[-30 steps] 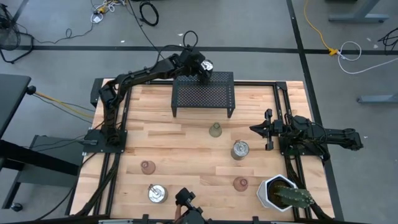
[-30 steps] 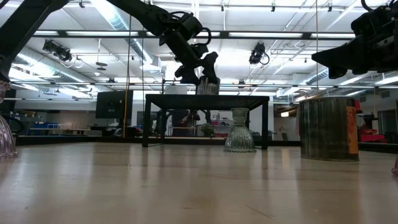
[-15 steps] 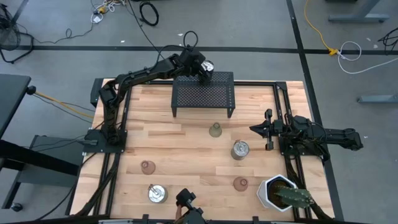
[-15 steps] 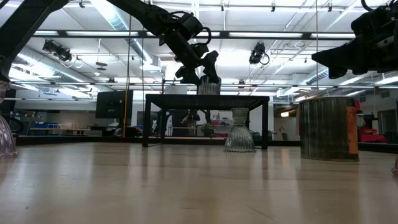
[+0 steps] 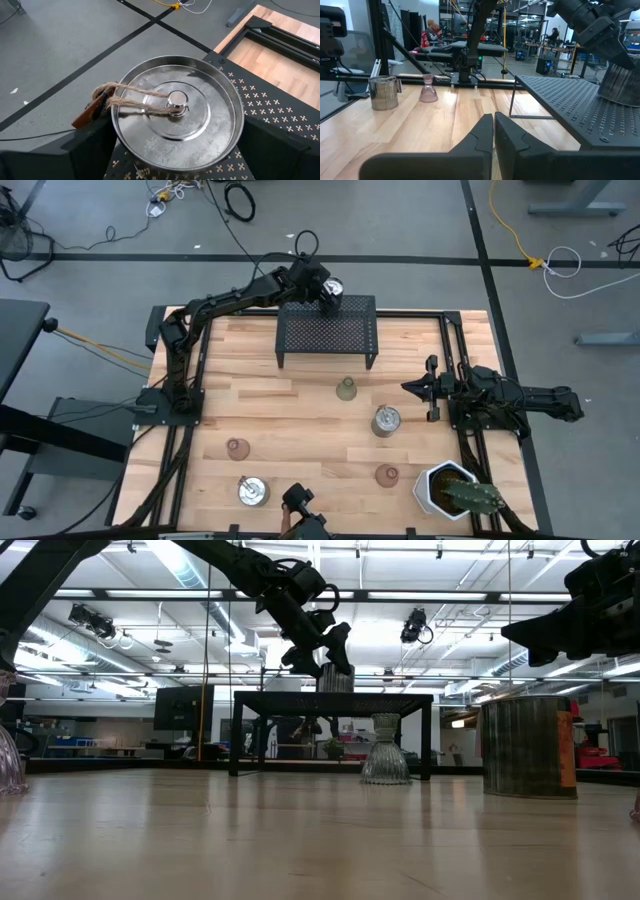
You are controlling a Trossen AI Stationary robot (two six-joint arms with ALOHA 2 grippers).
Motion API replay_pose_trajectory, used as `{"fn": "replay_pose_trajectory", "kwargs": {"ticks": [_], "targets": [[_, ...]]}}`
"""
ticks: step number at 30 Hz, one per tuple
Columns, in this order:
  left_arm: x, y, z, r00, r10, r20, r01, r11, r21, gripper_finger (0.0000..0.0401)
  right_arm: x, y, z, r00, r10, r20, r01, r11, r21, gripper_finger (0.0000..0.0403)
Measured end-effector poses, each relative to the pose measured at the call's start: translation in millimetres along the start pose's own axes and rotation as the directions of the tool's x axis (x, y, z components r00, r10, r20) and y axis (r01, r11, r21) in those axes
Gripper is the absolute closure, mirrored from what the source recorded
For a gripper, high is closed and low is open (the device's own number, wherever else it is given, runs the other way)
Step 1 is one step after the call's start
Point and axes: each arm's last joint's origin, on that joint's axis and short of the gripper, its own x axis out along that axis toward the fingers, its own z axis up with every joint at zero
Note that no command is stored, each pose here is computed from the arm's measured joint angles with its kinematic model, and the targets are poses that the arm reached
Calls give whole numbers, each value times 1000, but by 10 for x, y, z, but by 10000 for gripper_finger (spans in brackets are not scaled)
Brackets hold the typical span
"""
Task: Pick & Place candle stick holders
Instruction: Put the top left silver scented candle on the shelf
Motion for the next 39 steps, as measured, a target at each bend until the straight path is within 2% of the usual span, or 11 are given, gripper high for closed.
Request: {"fn": "replay_pose_trajectory", "kwargs": {"ticks": [17,28,39], "targets": [[-1,-3,-17,1000,-21,-21,21,1000,3,18,0,0,0,1000,0,0,0,1000,0,382],[-5,-23,-31,999,-25,-34,26,1000,5,2,0,0,0,1000,0,0,0,1000,0,382],[-10,-9,-102,994,11,-105,-8,1000,28,2,0,0,-1,1000,0,-1,0,1000,0,382]]}}
